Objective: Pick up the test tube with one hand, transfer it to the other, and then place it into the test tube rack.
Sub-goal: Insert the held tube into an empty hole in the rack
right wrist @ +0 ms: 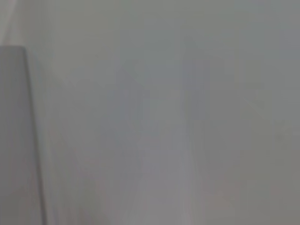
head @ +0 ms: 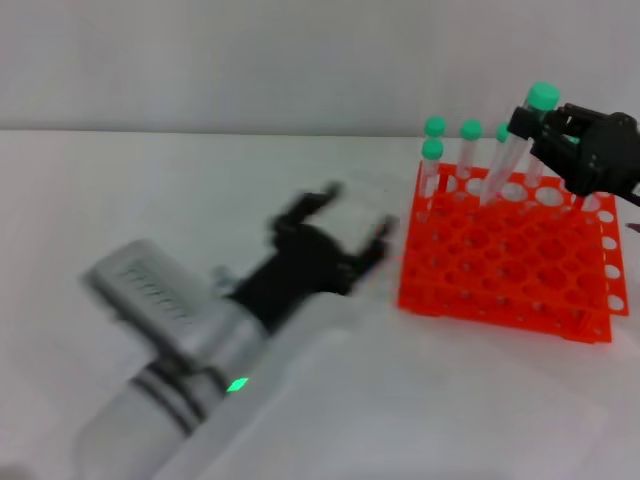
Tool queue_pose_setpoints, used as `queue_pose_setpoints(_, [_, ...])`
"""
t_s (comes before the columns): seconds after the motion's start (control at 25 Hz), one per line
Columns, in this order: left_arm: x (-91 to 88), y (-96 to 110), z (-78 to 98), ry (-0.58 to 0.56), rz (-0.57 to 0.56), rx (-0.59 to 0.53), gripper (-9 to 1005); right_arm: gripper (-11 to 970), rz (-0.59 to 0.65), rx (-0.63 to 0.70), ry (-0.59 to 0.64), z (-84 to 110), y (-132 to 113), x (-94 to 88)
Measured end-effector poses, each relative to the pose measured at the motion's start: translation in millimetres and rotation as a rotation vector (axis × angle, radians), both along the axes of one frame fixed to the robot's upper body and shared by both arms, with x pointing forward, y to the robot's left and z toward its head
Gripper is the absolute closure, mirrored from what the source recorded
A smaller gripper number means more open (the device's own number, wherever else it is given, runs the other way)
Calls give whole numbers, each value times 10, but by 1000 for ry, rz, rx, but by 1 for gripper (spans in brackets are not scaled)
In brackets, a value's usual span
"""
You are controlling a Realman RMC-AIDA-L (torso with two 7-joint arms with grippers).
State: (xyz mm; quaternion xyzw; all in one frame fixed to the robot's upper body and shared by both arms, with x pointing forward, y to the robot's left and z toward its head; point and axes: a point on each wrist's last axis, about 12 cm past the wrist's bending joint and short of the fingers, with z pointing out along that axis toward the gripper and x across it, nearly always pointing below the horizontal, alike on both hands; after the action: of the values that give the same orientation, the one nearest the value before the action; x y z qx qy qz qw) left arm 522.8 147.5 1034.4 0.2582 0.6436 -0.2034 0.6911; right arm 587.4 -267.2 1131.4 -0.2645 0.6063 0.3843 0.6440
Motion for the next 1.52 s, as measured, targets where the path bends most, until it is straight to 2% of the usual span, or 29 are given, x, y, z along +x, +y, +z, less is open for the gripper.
queue_pose_setpoints(0.24, [-195, 614, -123, 5, 298, -107, 302, 753, -124, -63, -82, -68, 211, 118])
queue_pose_setpoints(0.32, [-220, 734, -155, 20, 368, -126, 225, 752, -134, -68, -101, -62, 245, 132])
queue_pose_setpoints(0.4, [-241, 839, -182, 30, 428, -140, 117, 751, -149, -114, -98, -70, 386, 233])
queue_pose_setpoints(0.48, [-255, 918, -198, 32, 467, -144, 117, 751, -169, -144, -80, -90, 420, 287])
queue_pose_setpoints(0.88, [-237, 983, -209, 37, 500, -142, 119, 746, -213, -258, -21, -174, 583, 460])
queue_pose_setpoints(1.16, [-208, 972, -211, 46, 495, -135, 120, 743, -231, -291, -14, -211, 655, 509])
queue_pose_setpoints(1.52, [-186, 958, -198, 43, 490, -138, 121, 740, -244, -308, 5, -261, 632, 505])
